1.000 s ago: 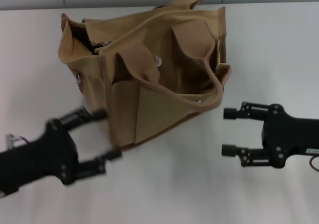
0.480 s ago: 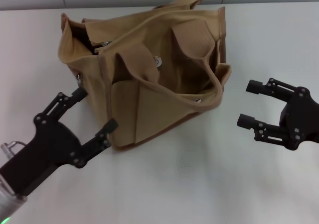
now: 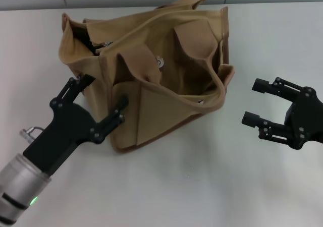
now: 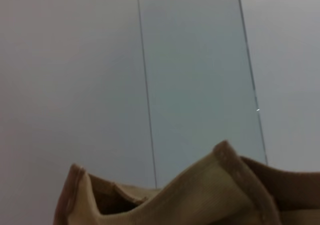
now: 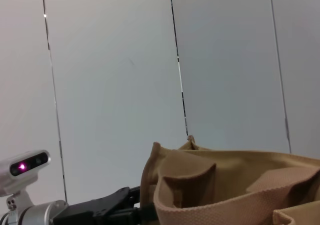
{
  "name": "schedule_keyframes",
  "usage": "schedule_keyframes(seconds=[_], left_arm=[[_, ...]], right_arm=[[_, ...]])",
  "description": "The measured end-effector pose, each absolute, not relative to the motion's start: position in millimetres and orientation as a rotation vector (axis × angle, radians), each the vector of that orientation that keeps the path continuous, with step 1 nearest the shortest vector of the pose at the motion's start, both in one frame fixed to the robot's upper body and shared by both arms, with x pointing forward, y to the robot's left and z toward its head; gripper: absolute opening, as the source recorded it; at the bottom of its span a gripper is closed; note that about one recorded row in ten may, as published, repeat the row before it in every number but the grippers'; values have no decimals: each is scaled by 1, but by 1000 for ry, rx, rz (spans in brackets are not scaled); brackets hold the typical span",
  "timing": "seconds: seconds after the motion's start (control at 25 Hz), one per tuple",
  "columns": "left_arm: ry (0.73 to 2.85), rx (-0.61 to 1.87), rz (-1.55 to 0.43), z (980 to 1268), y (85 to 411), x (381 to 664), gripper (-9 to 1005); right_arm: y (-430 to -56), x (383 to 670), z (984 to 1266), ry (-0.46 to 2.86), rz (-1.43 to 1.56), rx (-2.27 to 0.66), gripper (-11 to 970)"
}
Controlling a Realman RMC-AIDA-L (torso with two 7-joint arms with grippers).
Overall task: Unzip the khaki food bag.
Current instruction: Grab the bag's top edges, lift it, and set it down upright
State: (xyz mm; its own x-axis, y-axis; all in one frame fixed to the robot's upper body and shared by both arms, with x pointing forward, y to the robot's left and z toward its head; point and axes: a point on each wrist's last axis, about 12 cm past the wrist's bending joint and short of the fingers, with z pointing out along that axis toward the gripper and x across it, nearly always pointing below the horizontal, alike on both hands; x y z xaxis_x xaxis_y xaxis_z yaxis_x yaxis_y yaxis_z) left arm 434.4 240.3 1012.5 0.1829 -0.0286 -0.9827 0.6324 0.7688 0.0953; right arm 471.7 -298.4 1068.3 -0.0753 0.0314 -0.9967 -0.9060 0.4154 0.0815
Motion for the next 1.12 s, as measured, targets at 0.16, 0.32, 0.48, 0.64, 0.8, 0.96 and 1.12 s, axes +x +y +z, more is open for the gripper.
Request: schedule_keyframes(seconds=[0.16, 0.32, 0.48, 0.64, 0.8, 0.96, 1.12], left_arm=[[1333, 526, -462, 1013, 237, 443, 828], [1341, 505, -434, 1013, 236, 448, 791], [1332, 547, -401, 1012, 232, 450, 742], [1337, 546, -397, 1012, 232, 451, 629], [1342, 526, -387, 1013, 232, 454, 450], [1348, 500, -387, 1013, 232, 456, 268], [1357, 499, -409, 1014, 233, 461, 173]], right_arm=[[-298, 473, 1068, 1430, 943, -829, 780], [-298, 473, 1068, 1426, 938, -819, 780], [-300, 472, 1068, 1422, 928, -804, 780], [-301, 472, 1068, 1418, 924, -793, 781], [-301, 471, 1068, 1417, 928, -788, 780], [-301, 470, 1068, 1416, 931, -782, 780], [-302, 469, 1068, 1408, 933, -765, 780]])
